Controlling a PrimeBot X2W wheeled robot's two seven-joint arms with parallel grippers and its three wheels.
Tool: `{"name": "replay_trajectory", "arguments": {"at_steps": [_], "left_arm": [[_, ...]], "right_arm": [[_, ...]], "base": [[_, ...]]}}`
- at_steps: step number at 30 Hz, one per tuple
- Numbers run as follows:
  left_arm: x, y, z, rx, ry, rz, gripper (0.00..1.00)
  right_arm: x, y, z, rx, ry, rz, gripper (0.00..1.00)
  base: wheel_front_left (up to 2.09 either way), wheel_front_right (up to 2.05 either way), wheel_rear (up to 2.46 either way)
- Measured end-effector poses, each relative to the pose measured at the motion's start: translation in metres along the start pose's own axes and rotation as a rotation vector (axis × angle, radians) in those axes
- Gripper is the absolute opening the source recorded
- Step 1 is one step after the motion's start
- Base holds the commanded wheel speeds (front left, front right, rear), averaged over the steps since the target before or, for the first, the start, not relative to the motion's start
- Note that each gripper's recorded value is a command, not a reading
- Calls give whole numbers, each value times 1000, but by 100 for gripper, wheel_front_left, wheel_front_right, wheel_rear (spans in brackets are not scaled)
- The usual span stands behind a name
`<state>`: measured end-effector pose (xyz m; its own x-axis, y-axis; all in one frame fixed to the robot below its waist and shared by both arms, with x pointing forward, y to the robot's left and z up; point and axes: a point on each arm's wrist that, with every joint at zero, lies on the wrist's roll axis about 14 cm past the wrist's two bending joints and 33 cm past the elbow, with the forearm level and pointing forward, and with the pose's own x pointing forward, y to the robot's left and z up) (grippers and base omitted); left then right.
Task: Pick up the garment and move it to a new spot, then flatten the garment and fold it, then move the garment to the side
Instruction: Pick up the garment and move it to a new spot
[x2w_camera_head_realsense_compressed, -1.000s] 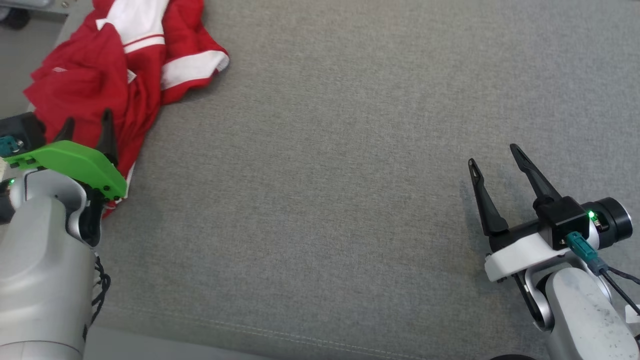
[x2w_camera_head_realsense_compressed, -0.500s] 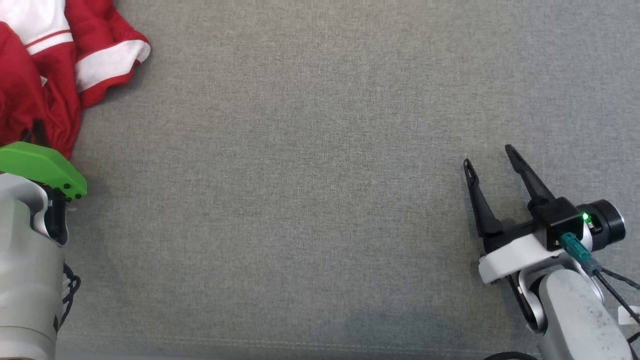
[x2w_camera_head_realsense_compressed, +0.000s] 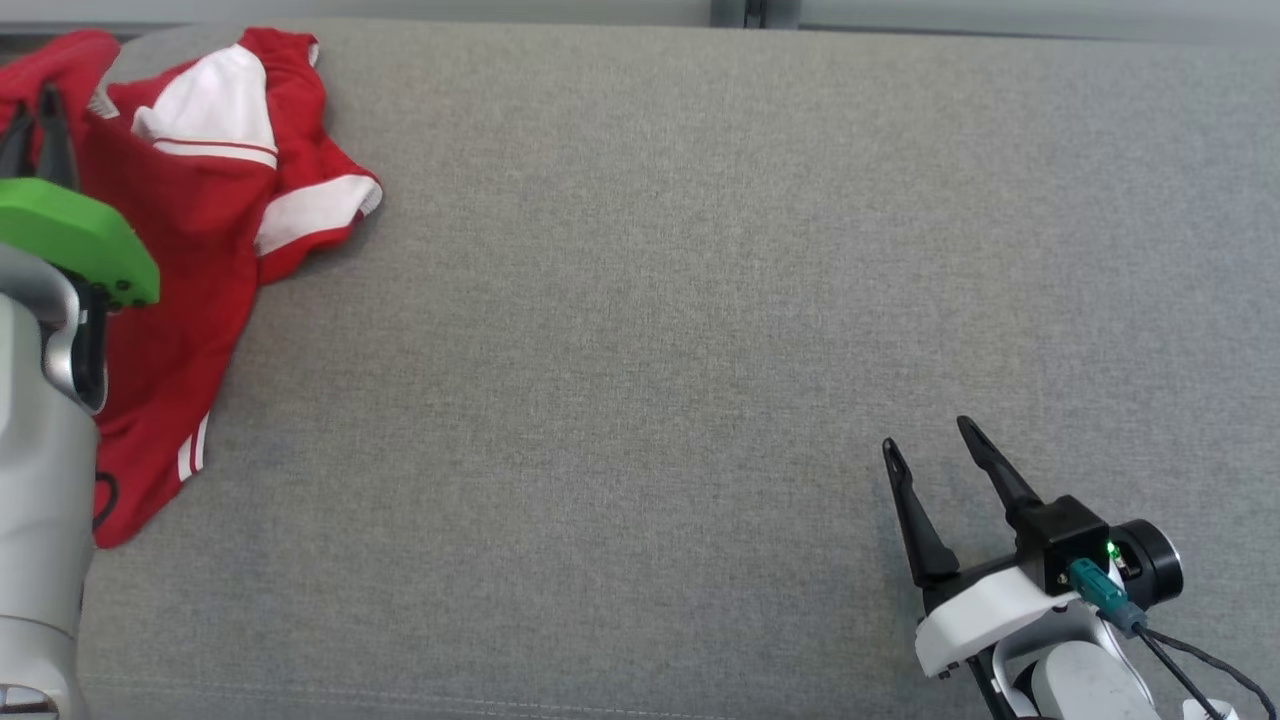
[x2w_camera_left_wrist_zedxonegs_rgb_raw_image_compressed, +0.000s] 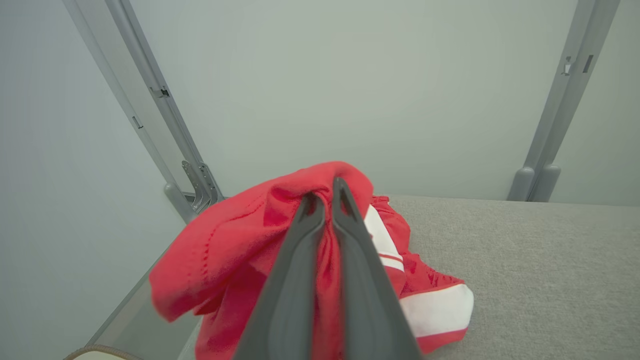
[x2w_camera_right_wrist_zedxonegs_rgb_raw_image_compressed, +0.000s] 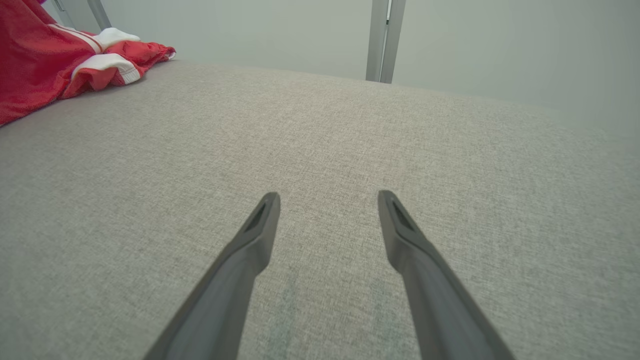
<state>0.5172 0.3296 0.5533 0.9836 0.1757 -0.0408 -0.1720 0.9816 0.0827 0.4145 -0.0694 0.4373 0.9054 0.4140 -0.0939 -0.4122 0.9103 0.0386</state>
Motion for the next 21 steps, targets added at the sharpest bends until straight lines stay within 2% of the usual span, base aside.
{"name": "replay_trajectory", "arguments": {"at_steps": [3, 7, 15, 21], "left_arm": [[-4, -29, 36, 11, -72, -88, 0], [-19, -94, 65, -3, -132, -257, 0], [-86, -254, 64, -75, -118, -659, 0], [-140, -342, 55, -107, -71, -903, 0]], "right_arm": [[-9, 4, 11, 4, -26, -10, 100], [-24, 0, 20, 3, -47, -42, 100], [-56, -25, 27, 6, -69, -158, 100], [-81, -47, 30, 11, -79, -255, 100]], "base": [[0, 0, 0], [0, 0, 0], [0, 0, 0], [0, 0, 0]]}}
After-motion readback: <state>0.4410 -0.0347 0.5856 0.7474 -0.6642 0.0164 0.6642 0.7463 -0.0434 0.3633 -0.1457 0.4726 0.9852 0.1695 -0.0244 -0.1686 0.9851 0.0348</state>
